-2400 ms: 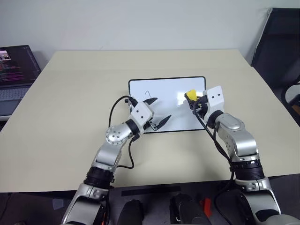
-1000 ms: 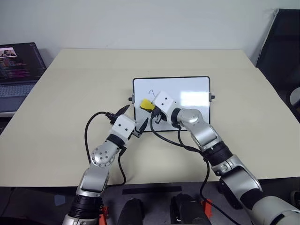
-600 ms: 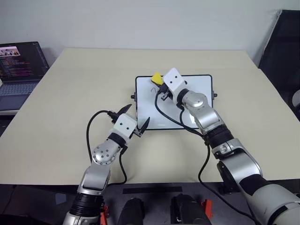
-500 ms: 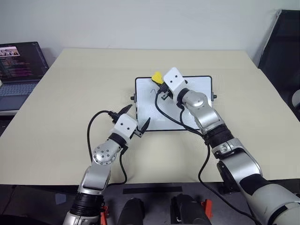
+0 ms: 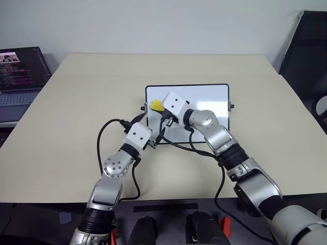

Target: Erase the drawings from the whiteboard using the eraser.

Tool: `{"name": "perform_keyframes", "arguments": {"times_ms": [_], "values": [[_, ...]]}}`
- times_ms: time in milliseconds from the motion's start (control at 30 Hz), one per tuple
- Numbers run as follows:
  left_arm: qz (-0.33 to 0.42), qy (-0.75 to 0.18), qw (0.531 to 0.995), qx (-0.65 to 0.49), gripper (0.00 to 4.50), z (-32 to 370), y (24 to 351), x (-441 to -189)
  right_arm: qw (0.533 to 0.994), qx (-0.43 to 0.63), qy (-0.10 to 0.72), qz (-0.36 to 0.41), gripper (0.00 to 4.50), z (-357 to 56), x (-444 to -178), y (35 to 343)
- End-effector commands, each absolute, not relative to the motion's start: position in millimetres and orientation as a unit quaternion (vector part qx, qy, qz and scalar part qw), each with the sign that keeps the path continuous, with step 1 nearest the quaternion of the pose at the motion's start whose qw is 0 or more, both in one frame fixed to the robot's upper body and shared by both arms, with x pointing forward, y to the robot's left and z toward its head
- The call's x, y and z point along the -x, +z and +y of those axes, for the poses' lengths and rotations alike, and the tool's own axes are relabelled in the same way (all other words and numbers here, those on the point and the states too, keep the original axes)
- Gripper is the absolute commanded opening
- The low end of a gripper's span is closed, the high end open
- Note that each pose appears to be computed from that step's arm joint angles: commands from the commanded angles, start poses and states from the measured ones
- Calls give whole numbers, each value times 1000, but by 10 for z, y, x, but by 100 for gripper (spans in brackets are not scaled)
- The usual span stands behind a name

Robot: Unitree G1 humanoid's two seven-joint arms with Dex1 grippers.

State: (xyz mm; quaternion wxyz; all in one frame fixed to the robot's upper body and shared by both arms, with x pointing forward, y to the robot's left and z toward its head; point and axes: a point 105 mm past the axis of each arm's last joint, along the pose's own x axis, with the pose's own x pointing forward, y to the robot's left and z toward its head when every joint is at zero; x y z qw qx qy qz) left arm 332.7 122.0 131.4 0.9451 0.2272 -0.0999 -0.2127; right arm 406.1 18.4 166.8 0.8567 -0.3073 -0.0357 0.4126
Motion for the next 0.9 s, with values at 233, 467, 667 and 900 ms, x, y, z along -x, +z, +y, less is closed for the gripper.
{"name": "perform_keyframes", "arguments": {"times_ms": [233, 467, 667, 900], "values": [[-123, -217, 943, -220, 450, 1145, 1421, -3309, 873, 351, 338, -7, 99, -419, -4440, 1850], [-124, -218, 944, -214, 450, 1109, 1404, -3314, 860, 363, 357, 22, 99, -544, -4393, 1702], [-125, -209, 945, -219, 450, 1165, 1404, -3341, 830, 377, 410, 33, 99, -347, -4206, 1535], [-126, -201, 946, -222, 450, 1199, 1393, -3339, 815, 370, 444, 43, 99, -144, -4052, 1412]]}}
